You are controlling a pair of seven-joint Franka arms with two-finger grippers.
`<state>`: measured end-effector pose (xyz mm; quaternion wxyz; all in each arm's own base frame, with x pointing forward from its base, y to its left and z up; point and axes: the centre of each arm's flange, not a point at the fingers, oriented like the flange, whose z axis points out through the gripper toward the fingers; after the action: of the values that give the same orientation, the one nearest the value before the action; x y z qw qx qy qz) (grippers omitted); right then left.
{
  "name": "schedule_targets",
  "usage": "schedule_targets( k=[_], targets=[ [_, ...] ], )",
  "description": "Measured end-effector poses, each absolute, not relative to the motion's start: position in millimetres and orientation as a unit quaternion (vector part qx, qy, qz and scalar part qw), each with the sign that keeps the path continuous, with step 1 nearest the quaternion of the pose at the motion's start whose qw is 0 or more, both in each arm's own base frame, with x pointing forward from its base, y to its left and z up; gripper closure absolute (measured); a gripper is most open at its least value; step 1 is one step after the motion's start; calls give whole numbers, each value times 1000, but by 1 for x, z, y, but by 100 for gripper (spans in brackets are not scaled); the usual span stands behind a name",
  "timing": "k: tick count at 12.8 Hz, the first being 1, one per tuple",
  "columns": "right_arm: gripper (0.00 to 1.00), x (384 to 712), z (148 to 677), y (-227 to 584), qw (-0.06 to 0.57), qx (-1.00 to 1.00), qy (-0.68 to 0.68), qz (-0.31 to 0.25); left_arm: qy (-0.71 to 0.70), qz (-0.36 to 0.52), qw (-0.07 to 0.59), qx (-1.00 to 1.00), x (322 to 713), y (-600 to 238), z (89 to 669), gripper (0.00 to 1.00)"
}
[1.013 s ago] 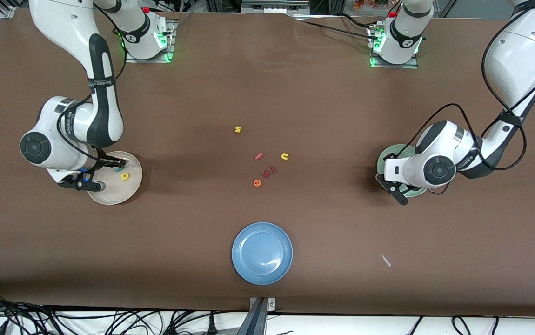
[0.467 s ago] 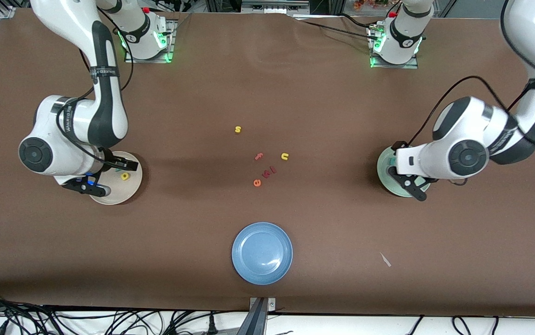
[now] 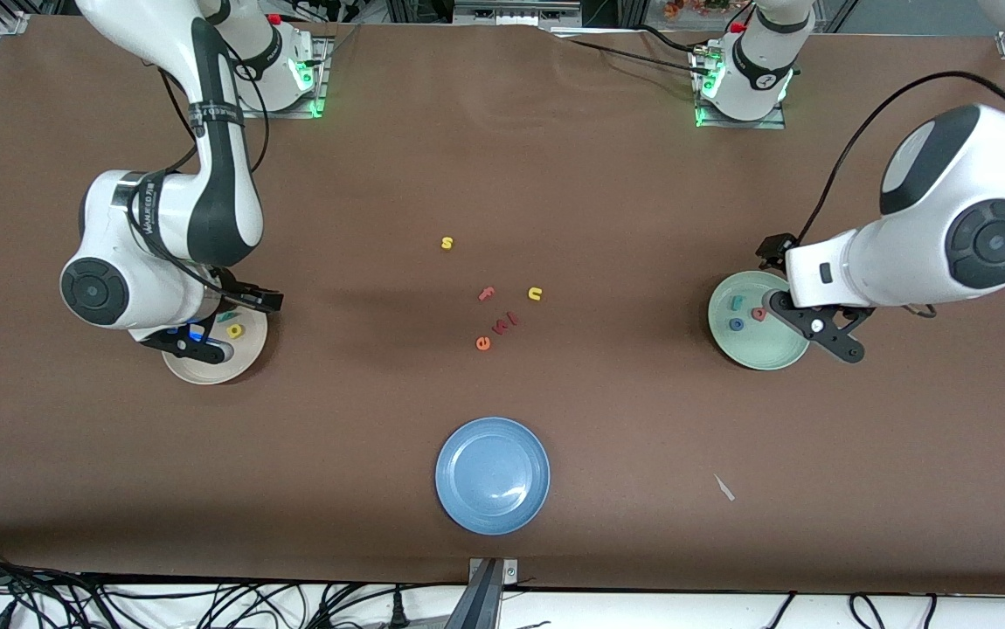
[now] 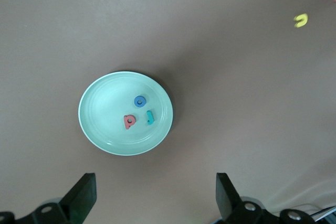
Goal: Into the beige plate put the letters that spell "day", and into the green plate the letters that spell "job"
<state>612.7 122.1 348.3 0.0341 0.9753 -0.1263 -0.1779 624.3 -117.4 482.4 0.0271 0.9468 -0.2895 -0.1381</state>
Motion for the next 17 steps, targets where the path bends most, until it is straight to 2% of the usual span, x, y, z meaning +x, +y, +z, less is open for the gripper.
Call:
schedule_targets(
  k=[3, 10, 14, 17],
  targets=[
    [0, 616, 373, 134, 31, 976, -121, -178, -280, -117, 27, 953, 630, -113, 505, 0],
    [0, 612, 404, 123, 24, 980, -97, -174, -208, -51, -40, 976, 643, -97, 555, 0],
    [0, 611, 443, 89, -20, 982, -107, -152, -74, -26, 36, 996, 637, -64, 576, 0],
    [0, 602, 469, 61, -19, 988, -83, -126, -12, -29, 30, 999, 615, -51, 585, 0]
  ],
)
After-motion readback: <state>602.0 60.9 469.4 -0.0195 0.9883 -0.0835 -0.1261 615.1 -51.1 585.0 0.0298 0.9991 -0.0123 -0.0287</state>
